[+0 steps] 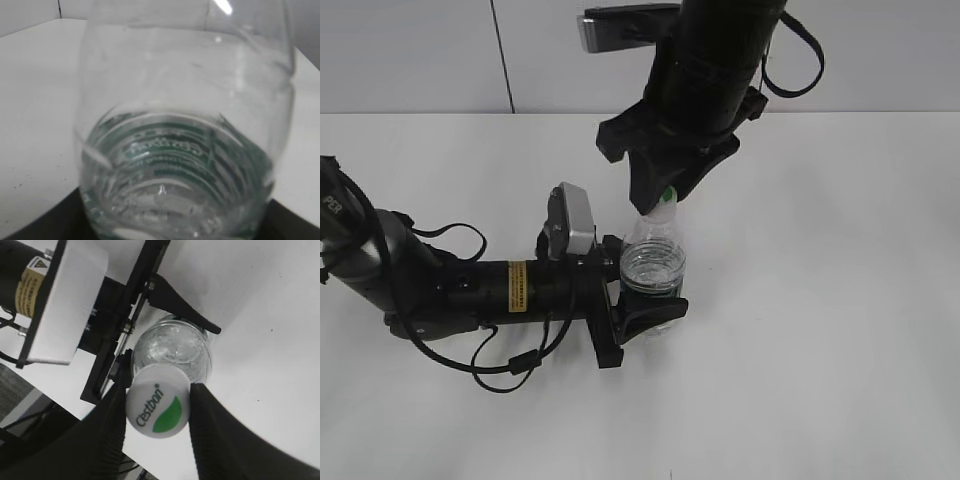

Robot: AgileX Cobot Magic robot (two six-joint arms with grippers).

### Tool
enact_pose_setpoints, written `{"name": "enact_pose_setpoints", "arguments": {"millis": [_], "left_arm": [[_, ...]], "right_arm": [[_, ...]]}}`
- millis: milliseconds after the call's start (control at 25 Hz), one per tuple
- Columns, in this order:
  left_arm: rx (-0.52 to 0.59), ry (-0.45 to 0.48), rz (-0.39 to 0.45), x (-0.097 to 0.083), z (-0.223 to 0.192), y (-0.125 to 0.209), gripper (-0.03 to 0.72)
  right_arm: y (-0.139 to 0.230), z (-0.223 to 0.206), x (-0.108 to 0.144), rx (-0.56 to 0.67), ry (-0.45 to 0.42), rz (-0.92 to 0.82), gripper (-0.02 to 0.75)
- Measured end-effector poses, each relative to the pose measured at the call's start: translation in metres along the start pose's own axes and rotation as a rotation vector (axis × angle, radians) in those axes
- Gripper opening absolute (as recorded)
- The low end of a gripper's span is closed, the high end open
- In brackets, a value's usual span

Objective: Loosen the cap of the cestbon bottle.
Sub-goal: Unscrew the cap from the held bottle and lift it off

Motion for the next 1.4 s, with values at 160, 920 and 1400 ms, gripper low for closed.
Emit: {"name": "enact_pose_setpoints", "arguments": {"millis": [160,920,1400], "left_arm": [[0.000,0.000,0.000,0.0000,0.0000,0.0000,0.414],[0.002,0.004,-0.008,-0.0004,0.0000,0.0002,0.414],[0.002,0.004,-0.009,-0.0004,0.0000,0.0002,0.414]], "right_arm": [[-0.0001,0.0000,0.0002,-0.001,-0.002,0.130,0.292],[-0.0006,0.0000,0.0022,-0.015,-0.013,1.156,0.292],[-0.0002,0.0002,0.0002,-0.002,-0.001,1.285,0.292]]}}
Point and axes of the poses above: a point on each arm's last joint axis where the gripper is mounted, z pointing back along that axis away from the gripper, x along the wrist's bending axis when the last joint is at zero, y = z × x, the point moved 3 cm from there along -z, pointing out along that axis toward the gripper, and after that the axes turned 6 degrees about z, right-handed, at the moved point
